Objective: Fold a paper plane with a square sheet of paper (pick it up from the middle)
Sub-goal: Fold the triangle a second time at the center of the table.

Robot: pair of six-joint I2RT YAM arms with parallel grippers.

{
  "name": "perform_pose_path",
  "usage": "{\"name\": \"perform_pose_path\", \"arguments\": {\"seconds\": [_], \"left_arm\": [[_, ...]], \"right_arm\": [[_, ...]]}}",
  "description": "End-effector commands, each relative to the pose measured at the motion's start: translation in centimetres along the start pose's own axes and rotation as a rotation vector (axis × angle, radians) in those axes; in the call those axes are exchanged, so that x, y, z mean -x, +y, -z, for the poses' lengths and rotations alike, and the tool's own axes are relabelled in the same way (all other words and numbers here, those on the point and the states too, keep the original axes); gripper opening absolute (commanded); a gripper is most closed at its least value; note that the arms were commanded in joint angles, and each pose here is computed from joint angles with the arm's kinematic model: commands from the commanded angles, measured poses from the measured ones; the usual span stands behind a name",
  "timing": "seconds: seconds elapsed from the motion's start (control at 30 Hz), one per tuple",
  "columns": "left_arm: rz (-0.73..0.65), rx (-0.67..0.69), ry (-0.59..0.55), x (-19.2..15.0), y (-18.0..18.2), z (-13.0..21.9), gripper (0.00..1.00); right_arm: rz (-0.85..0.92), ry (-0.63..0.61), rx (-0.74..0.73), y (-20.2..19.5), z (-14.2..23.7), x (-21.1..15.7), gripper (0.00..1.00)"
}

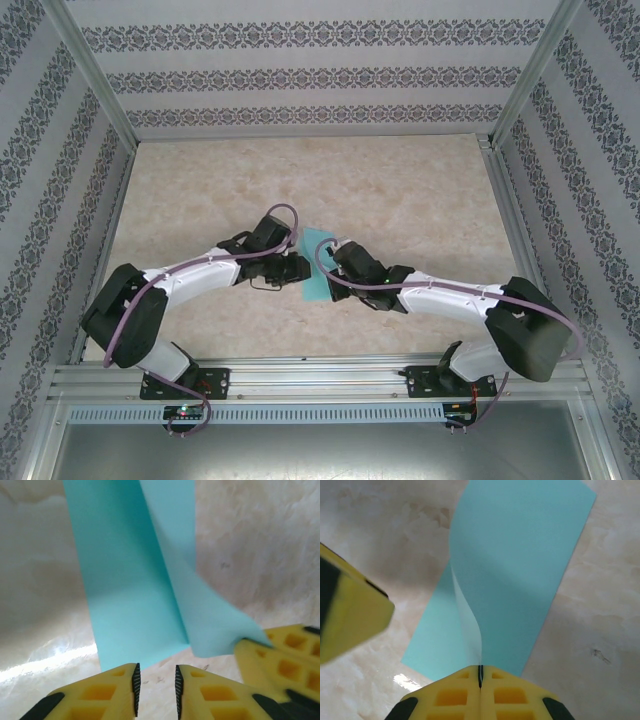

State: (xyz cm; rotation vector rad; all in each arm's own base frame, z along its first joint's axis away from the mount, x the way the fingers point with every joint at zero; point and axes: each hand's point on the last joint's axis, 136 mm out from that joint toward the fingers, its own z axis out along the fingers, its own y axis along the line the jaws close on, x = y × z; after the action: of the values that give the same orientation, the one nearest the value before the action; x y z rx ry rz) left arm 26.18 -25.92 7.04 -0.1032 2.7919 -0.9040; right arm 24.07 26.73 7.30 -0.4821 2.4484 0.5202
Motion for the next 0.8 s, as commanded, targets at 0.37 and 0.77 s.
{"name": "perform_pose_path", "arguments": {"seconds": [0.37,0.77], "left_arm": [[0.008,0.004,0.084,-2.1,-0.2,-3.6,0.16],[-0.045,0.283,0.056,-2.6,5.6,-2.8,0.10]], "right_arm": [[-0.106,0.005,0.107,0.2,-0.2,-0.3,0.07],[-0.152,0.033,0.184,0.5,-0.5,-0.2,0.09]]}}
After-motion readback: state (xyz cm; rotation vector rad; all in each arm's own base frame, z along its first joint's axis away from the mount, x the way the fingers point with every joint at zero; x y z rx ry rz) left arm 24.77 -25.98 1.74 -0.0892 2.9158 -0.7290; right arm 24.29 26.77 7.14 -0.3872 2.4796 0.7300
